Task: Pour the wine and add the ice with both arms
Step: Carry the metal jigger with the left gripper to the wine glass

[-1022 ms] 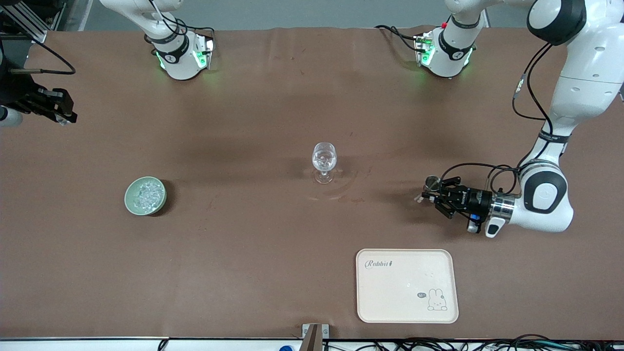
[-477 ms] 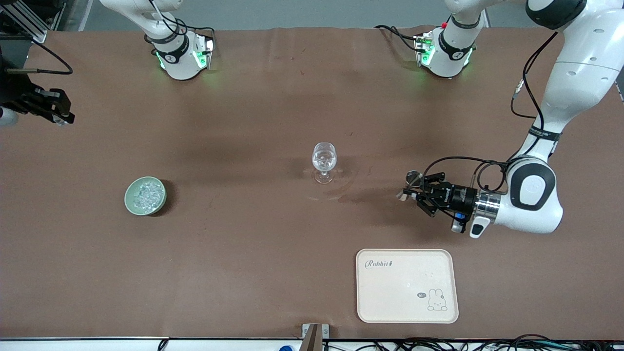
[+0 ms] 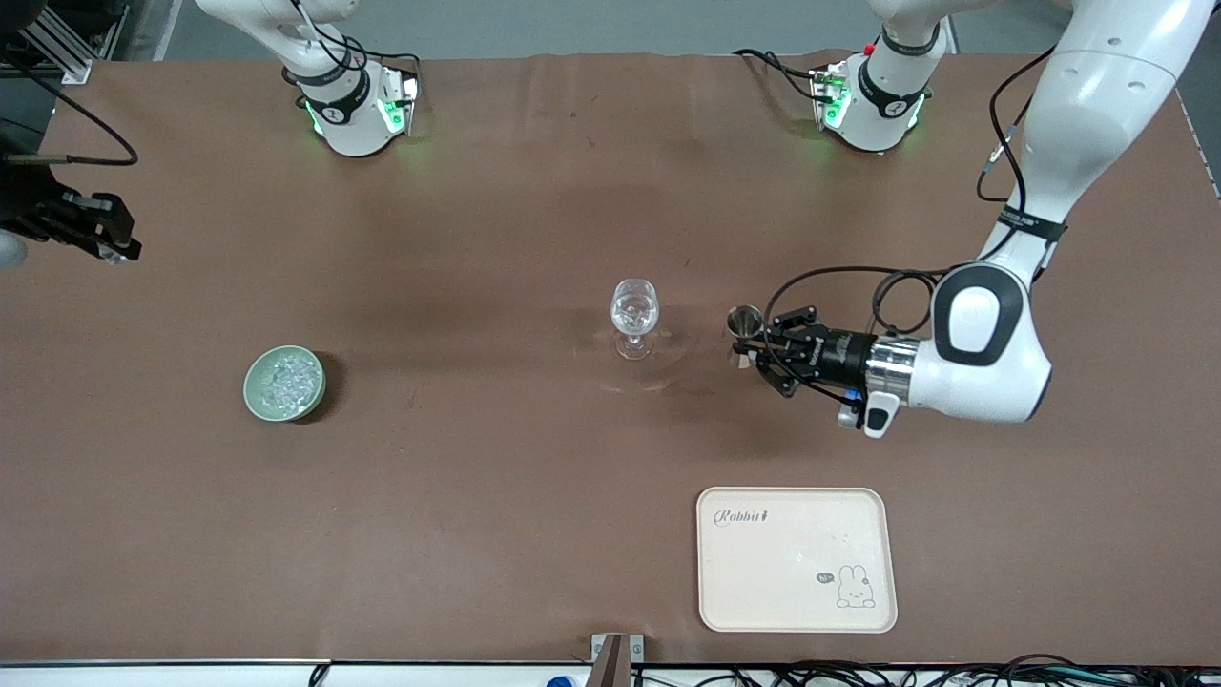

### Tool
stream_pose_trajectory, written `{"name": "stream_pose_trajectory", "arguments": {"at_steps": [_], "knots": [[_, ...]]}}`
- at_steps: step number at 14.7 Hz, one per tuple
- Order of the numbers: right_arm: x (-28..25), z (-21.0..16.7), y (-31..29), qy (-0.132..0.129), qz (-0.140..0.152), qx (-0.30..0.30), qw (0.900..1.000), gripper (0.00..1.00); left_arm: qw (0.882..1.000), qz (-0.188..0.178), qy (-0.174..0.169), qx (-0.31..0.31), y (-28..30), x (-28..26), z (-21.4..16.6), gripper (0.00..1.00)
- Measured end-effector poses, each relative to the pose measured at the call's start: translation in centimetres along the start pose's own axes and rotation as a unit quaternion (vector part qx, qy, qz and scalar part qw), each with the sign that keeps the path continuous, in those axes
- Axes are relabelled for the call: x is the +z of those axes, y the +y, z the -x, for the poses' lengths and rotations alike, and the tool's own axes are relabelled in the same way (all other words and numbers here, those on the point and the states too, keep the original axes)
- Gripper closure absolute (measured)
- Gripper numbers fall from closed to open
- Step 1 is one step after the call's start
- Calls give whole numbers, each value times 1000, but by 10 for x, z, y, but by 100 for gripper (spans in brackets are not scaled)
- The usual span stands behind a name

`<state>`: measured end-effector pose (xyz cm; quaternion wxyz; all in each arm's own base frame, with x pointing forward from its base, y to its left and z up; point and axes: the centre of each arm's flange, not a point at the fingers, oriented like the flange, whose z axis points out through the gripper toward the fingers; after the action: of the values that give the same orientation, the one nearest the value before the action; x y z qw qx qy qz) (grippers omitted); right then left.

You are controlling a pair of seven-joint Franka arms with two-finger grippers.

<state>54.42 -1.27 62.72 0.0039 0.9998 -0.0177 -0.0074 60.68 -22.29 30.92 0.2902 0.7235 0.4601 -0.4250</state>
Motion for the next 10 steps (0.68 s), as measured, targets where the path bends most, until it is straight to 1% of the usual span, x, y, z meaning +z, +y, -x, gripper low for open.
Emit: {"name": "stream_pose_trajectory", "arguments": {"at_steps": [3,6,8,10], "knots": [[4,-13,0,0,0,0,1000,67,999,0,28,-15,-5,21,23,78],[4,-16,0,0,0,0,1000,67,998,1,56,-22,-6,51,49,78],[3,-16,0,0,0,0,1000,67,996,-5,88,-23,-9,74,60,78],[3,-16,0,1,-1,0,1000,67,993,-12,117,-28,-11,84,65,78]]}}
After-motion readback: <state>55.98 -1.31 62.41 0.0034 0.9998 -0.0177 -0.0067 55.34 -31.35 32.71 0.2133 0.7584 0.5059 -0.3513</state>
